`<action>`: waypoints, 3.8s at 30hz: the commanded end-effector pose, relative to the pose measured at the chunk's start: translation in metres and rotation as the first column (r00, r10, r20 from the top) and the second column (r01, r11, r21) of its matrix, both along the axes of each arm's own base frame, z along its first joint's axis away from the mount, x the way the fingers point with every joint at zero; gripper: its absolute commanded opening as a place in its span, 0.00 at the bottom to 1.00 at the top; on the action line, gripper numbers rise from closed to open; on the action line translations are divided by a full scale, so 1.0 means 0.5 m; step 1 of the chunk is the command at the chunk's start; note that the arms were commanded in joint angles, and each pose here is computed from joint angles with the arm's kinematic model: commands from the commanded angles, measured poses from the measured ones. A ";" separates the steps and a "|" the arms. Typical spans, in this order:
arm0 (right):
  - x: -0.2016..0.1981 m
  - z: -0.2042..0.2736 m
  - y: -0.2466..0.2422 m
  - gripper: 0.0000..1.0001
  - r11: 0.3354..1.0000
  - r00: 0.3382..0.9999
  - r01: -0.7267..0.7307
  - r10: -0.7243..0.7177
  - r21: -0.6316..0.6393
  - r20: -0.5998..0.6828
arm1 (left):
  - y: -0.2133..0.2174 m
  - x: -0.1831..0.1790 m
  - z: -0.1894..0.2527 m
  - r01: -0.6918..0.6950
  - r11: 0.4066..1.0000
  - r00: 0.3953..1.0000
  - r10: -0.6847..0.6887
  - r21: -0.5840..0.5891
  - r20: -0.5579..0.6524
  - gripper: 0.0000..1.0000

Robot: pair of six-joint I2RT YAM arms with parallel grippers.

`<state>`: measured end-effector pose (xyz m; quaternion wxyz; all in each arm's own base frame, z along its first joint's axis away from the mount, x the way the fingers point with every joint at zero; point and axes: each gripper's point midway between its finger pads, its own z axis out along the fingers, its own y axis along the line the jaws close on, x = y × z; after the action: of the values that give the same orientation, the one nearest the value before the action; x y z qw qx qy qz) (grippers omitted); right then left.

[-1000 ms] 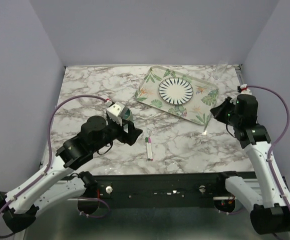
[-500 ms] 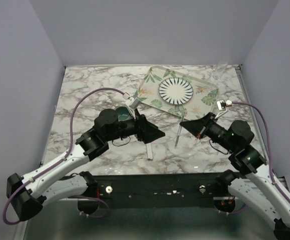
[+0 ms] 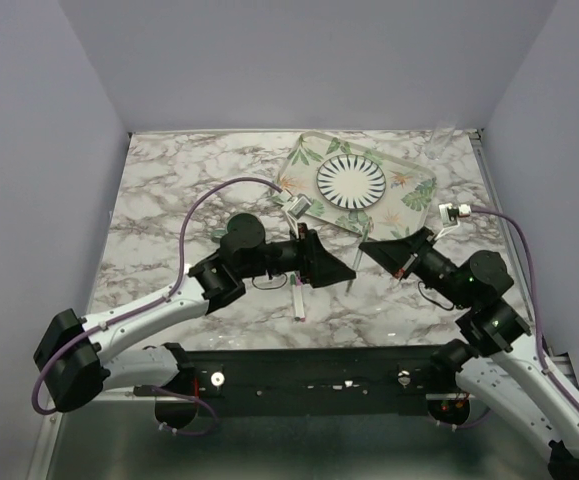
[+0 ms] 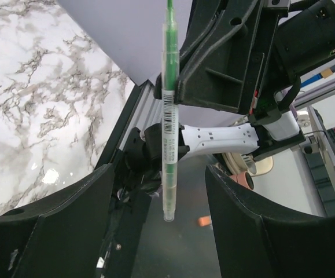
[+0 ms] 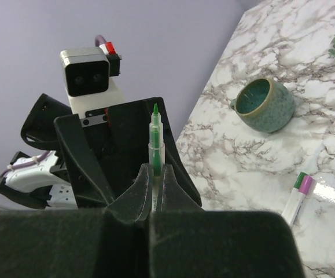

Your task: Insert the pens into the pen caps

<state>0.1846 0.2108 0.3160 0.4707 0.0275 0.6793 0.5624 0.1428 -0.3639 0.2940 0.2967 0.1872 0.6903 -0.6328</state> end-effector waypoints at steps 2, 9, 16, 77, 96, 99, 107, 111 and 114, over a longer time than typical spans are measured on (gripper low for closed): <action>-0.006 0.012 -0.002 0.01 0.999 1.000 0.000 0.000 0.032 0.022 | -0.020 0.000 0.050 0.029 0.997 0.998 -0.024 -0.072 0.057 0.73; -0.008 0.012 -0.008 0.01 0.999 0.999 0.011 -0.012 0.034 0.036 | -0.028 -0.003 0.056 0.045 0.995 0.996 -0.038 -0.086 0.075 0.73; -0.007 0.014 -0.016 0.01 0.999 0.999 0.032 -0.034 0.036 0.042 | -0.041 -0.005 0.049 0.064 0.995 0.996 -0.059 -0.073 0.071 0.71; 0.169 -0.406 -0.300 0.61 -0.074 0.959 -0.133 0.244 -0.988 -0.147 | 0.324 0.096 0.007 -0.614 0.778 0.670 0.424 0.134 0.610 0.00; 0.154 -0.437 -0.311 0.42 -0.065 0.914 -0.215 0.338 -0.974 -0.224 | 0.355 0.105 0.018 -0.675 0.733 0.607 0.482 0.090 0.632 0.00; 0.138 -0.448 -0.314 0.41 -0.086 0.895 -0.259 0.352 -0.962 -0.272 | 0.359 0.102 0.026 -0.676 0.733 0.599 0.487 0.075 0.636 0.00; 0.152 -0.496 -0.325 0.42 -0.131 0.879 -0.263 0.376 -0.956 -0.294 | 0.349 0.091 0.033 -0.646 0.761 0.616 0.471 0.062 0.631 0.00; 0.168 -0.515 -0.315 0.43 -0.119 0.873 -0.246 0.405 -0.962 -0.273 | 0.353 0.087 0.038 -0.647 0.761 0.612 0.480 0.049 0.629 0.00; 0.159 -0.541 -0.329 0.44 -0.140 0.869 -0.268 0.393 -0.953 -0.302 | 0.358 0.084 0.043 -0.649 0.760 0.607 0.490 0.034 0.626 0.00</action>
<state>0.2635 0.0474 0.0607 0.2155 -0.5009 0.8382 -0.0005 0.1892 -0.1875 0.3045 0.6407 0.1802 0.6808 -0.3059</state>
